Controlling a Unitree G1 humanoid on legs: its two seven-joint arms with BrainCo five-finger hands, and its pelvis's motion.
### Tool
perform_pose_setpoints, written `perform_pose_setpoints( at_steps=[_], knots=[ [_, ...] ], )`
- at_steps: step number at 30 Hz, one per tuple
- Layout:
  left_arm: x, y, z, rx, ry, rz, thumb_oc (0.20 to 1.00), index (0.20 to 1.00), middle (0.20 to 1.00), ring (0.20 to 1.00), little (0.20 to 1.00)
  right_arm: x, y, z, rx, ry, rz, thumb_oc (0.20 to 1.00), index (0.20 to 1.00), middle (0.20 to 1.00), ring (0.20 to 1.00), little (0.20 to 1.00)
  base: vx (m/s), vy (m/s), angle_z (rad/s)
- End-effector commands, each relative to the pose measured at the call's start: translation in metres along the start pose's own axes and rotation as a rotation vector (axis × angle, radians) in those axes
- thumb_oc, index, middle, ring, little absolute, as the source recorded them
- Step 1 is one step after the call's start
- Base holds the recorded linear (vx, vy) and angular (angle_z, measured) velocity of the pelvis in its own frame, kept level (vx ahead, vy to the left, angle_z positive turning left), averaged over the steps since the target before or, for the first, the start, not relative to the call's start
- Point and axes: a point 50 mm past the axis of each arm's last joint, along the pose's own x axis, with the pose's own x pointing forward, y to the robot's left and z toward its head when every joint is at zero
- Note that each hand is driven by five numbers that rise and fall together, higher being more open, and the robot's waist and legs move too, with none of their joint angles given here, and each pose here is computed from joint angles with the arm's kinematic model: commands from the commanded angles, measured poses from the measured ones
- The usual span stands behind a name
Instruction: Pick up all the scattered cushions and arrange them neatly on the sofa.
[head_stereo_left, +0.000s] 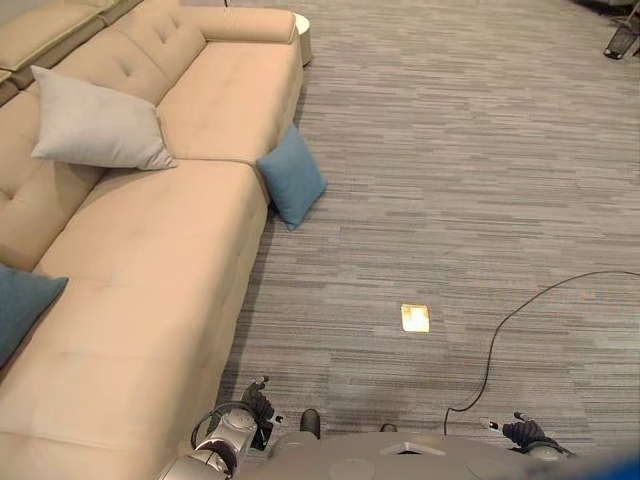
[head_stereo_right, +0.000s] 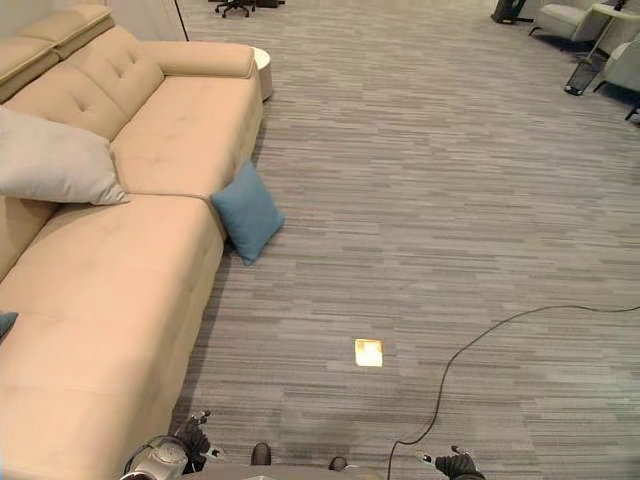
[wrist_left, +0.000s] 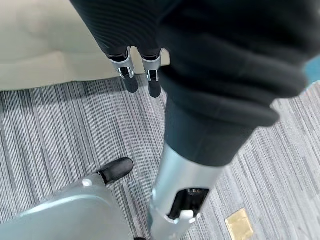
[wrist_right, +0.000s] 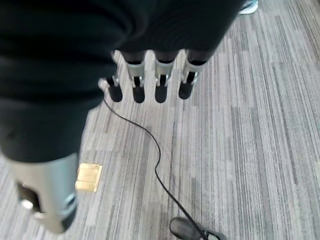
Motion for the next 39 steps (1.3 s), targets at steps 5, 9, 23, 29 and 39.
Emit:
perform_pose_setpoints(
  at_steps=[5,9,23,29,39],
  knots=[
    [0.006,0.024,0.026,0.0,-0.064,0.055,1.0,1.0,1.0,1.0,1.0,0.003,0.008,0.034,-0.082,-0.1,0.017,1.0,1.0,1.0,1.0,1.0,-0.07,-0.055,-0.43],
    [0.006,0.022,0.027,0.022,-0.073,0.039,1.0,1.0,1.0,1.0,1.0,0.002,0.005,0.025,-0.066,-0.08,0.017,1.0,1.0,1.0,1.0,1.0,0.08,-0.166,-0.11],
    [0.006,0.009,0.025,0.1,-0.064,-0.007,1.0,1.0,1.0,1.0,1.0,0.003,0.002,0.03,-0.161,-0.097,0.001,1.0,1.0,1.0,1.0,1.0,0.2,0.005,-0.26],
    [0.007,0.021,0.031,0.128,-0.079,0.024,1.0,1.0,1.0,1.0,1.0,0.004,0.006,0.047,-0.2,-0.148,0.023,1.0,1.0,1.0,1.0,1.0,0.17,0.118,-0.14],
    [0.006,0.016,0.029,0.127,-0.079,0.019,1.0,1.0,1.0,1.0,1.0,0.004,0.002,0.045,-0.225,-0.147,0.014,1.0,1.0,1.0,1.0,1.0,0.31,-0.125,0.28]
  ],
)
